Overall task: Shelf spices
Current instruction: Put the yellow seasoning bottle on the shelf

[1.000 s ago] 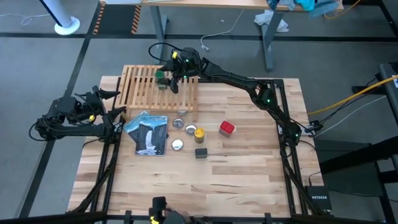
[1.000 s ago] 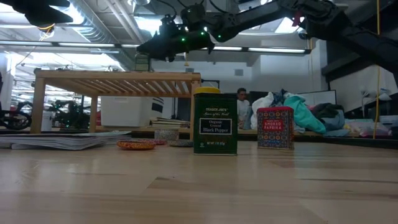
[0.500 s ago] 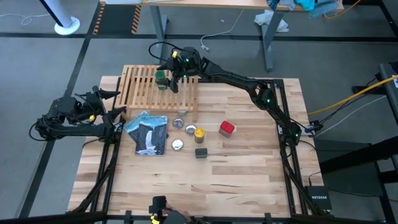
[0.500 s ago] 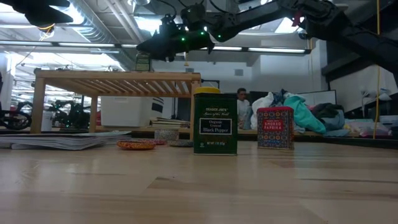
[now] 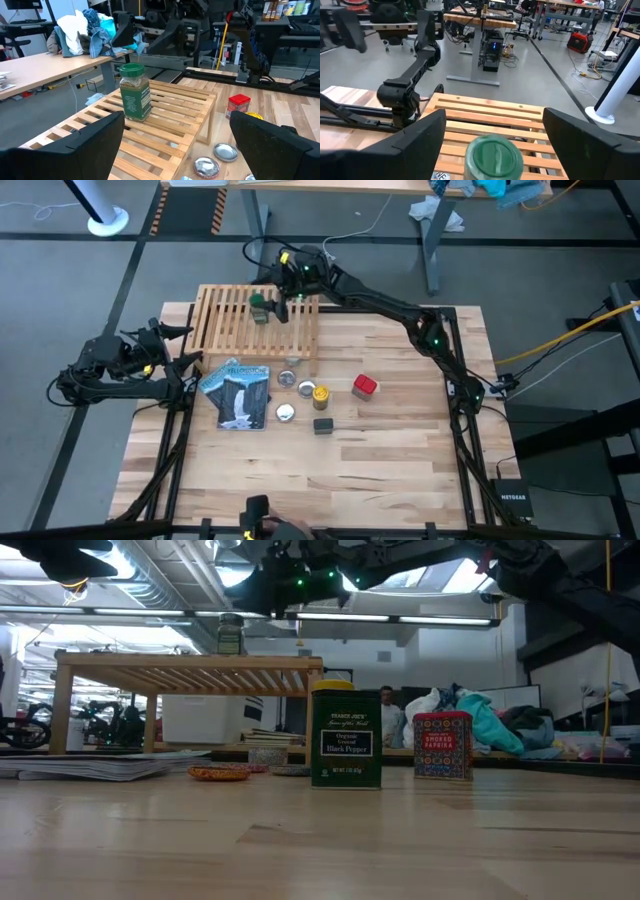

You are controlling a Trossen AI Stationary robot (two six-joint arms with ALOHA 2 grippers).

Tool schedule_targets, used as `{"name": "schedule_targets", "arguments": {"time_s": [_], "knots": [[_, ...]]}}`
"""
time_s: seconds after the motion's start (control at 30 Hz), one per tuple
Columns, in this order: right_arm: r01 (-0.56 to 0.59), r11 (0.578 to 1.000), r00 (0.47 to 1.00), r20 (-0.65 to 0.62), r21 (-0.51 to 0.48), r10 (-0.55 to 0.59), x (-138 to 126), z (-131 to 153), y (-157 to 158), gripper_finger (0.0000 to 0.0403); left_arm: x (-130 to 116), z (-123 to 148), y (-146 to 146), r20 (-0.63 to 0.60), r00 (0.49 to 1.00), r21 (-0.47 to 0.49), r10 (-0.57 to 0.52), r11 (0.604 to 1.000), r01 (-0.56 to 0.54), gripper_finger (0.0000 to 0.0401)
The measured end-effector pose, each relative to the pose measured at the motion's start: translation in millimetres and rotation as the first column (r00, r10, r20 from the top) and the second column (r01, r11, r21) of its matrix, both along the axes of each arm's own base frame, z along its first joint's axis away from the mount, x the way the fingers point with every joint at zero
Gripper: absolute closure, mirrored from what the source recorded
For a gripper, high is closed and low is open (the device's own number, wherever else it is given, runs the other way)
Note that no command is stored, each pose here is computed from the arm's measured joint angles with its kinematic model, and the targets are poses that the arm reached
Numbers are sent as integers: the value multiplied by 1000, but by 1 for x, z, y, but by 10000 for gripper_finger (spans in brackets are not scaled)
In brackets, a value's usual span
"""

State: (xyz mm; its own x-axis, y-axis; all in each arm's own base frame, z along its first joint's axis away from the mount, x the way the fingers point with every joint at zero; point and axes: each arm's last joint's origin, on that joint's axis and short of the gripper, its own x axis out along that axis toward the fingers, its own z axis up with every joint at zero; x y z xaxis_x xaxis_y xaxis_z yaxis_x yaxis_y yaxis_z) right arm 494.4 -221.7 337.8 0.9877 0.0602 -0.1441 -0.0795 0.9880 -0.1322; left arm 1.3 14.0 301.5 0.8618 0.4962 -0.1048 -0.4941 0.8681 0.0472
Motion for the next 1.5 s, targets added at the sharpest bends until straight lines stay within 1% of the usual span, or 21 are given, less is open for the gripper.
{"name": "schedule_targets", "arguments": {"time_s": [0.17, 0.3, 0.4, 0.57, 0.7, 0.77, 0.9, 1.07, 1.13, 1.23, 1.5], "knots": [[-28, 998, 999, -40, -49, 26, -12, 15, 7, 63, 0, 0, 0, 0, 1000, 0, 0, 1000, 0, 45], [-28, 996, 997, -76, -89, 21, -26, 34, 14, 63, 0, 0, 0, 0, 1000, 0, 1, 1000, -1, 45], [-20, 997, 993, -122, -72, 11, -38, 46, 20, 63, 0, 0, 0, 0, 1000, 0, 0, 1000, 0, 45], [-9, 1000, 967, -253, -13, 6, -59, 54, 29, 63, 0, 0, 0, 0, 1000, 0, 1, 1000, -1, 45], [15, 999, 917, -399, 41, 2, -72, 51, 39, 63, 0, 0, 0, 0, 1000, 0, 0, 1000, 0, 45], [33, 997, 874, -486, 64, 2, -77, 45, 46, 63, 0, 0, 0, -1, 1000, 0, 0, 1000, 0, 45], [77, 994, 787, -617, 82, -10, -82, 36, 60, 63, 0, 0, 0, 0, 1000, 0, 0, 1000, 0, 45], [97, 992, 705, -709, 77, -14, -87, 31, 78, 63, 0, 0, 0, 0, 1000, 0, 0, 1000, 0, 45], [118, 991, 678, -734, 59, -37, -90, 33, 87, 63, 0, 0, 0, -1, 1000, 0, 0, 1000, 0, 45], [142, 990, 658, -749, 17, -81, -98, 43, 97, 63, 0, 0, 0, -1, 1000, 0, 0, 1000, 0, 45], [226, 969, 652, -725, -95, -223, -135, 85, 126, 63, 0, 0, 0, -1, 1000, 0, 0, 1000, 0, 45]]}}
